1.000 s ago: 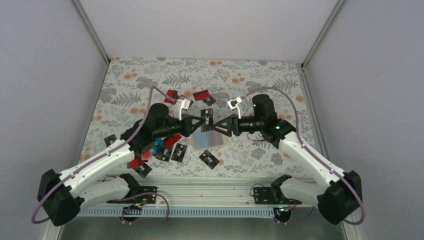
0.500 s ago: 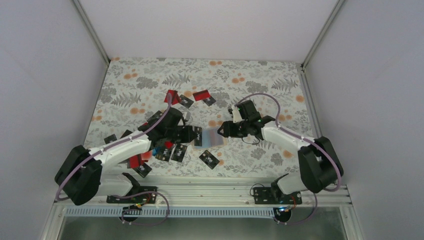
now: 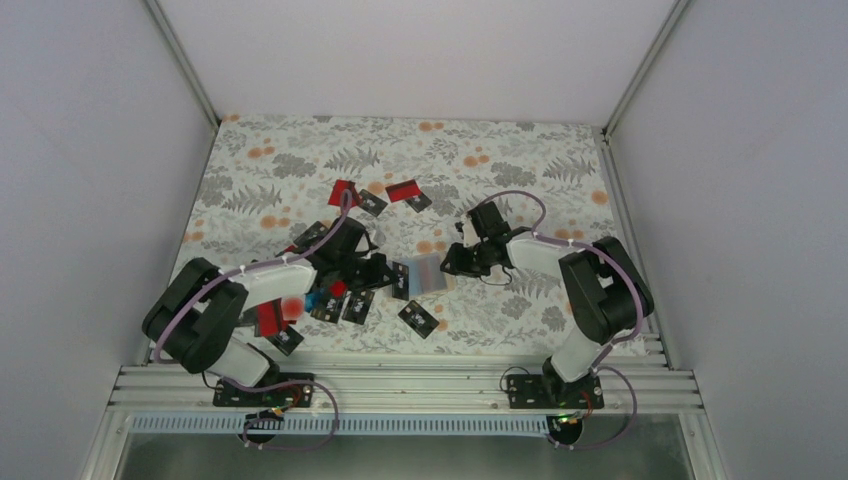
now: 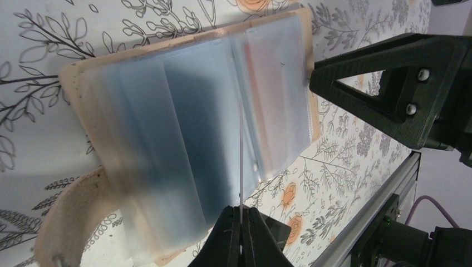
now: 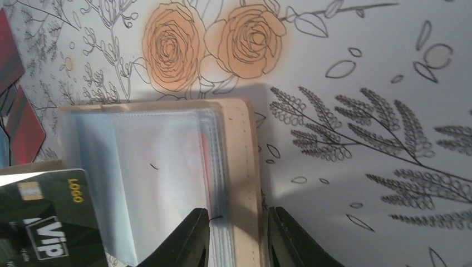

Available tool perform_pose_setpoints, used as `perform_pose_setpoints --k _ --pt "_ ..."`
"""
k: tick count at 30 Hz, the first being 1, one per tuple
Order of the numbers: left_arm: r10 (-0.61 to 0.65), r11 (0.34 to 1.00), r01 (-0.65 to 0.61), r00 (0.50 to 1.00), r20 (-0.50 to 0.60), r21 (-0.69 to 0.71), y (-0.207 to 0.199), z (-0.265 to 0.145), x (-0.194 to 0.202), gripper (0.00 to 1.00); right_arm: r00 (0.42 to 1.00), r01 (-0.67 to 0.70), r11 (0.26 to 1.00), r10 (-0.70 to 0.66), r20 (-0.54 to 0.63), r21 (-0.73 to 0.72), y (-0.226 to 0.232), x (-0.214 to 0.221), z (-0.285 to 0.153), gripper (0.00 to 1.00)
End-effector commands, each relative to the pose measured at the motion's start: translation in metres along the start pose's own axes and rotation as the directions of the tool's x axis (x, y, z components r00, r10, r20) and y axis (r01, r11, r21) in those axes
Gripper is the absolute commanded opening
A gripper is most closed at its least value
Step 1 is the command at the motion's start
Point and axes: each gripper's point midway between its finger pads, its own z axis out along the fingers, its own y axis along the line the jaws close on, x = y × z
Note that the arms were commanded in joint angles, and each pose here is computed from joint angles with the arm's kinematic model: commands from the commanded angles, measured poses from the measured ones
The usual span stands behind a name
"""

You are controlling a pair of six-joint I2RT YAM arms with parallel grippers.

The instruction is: Put the credit cards into the card holder

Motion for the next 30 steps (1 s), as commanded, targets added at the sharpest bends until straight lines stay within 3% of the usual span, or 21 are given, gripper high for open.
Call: perform_pose_setpoints --k 1,10,30 --pt "-0.003 0.998 0.004 1.000 -0.020 0.065 -0.011 0.006 -0.005 0.02 1.000 0.012 1.000 -0.012 -0.022 -0.013 -0.003 0.000 0.011 0.28" --pt "-0.007 0.997 0.009 1.000 -0.028 0.082 -0.013 0.011 -0.008 0.02 0.998 0.008 1.000 -0.009 -0.057 -0.023 -0.008 0.011 0.017 0.20" --pt "-0.031 0.998 0.032 0.999 -0.028 0.057 -0.005 0.012 -0.005 0.02 0.997 -0.013 1.000 0.011 -0.080 -0.021 -0.013 0.027 0.014 0.18"
